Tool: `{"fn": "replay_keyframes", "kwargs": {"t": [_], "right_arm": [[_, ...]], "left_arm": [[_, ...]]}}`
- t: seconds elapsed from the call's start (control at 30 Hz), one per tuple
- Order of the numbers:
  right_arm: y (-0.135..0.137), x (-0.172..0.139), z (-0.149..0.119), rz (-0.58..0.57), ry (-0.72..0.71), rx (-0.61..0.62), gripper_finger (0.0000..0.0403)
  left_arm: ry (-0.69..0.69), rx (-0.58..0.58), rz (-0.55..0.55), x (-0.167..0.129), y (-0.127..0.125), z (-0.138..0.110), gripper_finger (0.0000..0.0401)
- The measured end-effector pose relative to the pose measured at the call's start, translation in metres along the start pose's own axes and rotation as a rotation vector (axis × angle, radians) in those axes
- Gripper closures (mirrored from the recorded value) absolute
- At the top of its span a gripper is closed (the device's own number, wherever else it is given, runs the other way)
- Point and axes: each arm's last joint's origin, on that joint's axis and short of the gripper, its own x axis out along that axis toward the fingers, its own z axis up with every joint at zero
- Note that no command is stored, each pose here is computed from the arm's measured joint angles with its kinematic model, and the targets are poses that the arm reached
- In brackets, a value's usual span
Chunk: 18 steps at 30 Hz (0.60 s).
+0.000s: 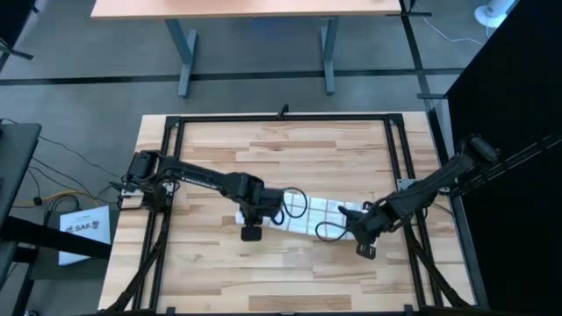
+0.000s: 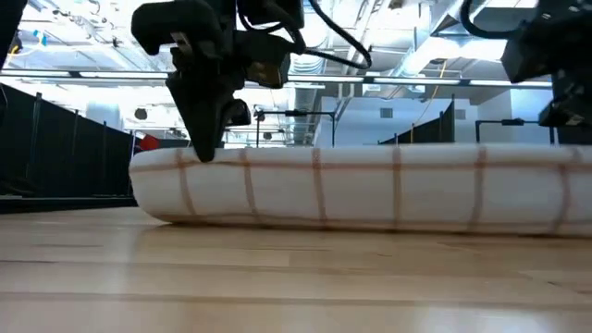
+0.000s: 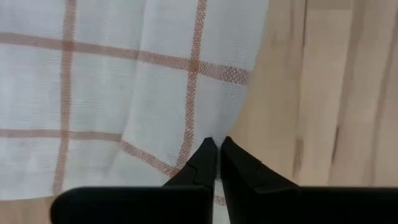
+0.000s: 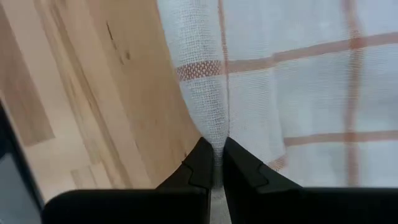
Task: Roll towel
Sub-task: Roll the towel
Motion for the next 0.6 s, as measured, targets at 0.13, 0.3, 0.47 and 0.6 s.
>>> {"fn": "replay_keyframes", "kwargs": {"t": [0.13,0.3,0.47,0.6], "right_arm": [[-0.016,-0.016,0.005,-0.011,-0.025,0.066,0.0391],[-0.041,-0.024,0.016,-0.065,-0.029,0.12,0.0391],[-0.067,-0.026,0.033,-0.09,-0.03,0.144,0.0391],[-0.094,-0.027,0.042,-0.093,-0.007,0.188,0.0391]], "left_arm": [[0.007,0.026,-0.009,-0.006,0.018,-0.001,0.04],[-0.02,0.044,0.011,-0.013,0.047,0.0,0.04],[-0.039,0.054,0.025,-0.019,0.081,-0.002,0.04],[-0.066,0.065,-0.008,-0.026,0.11,-0.007,0.04]]}}
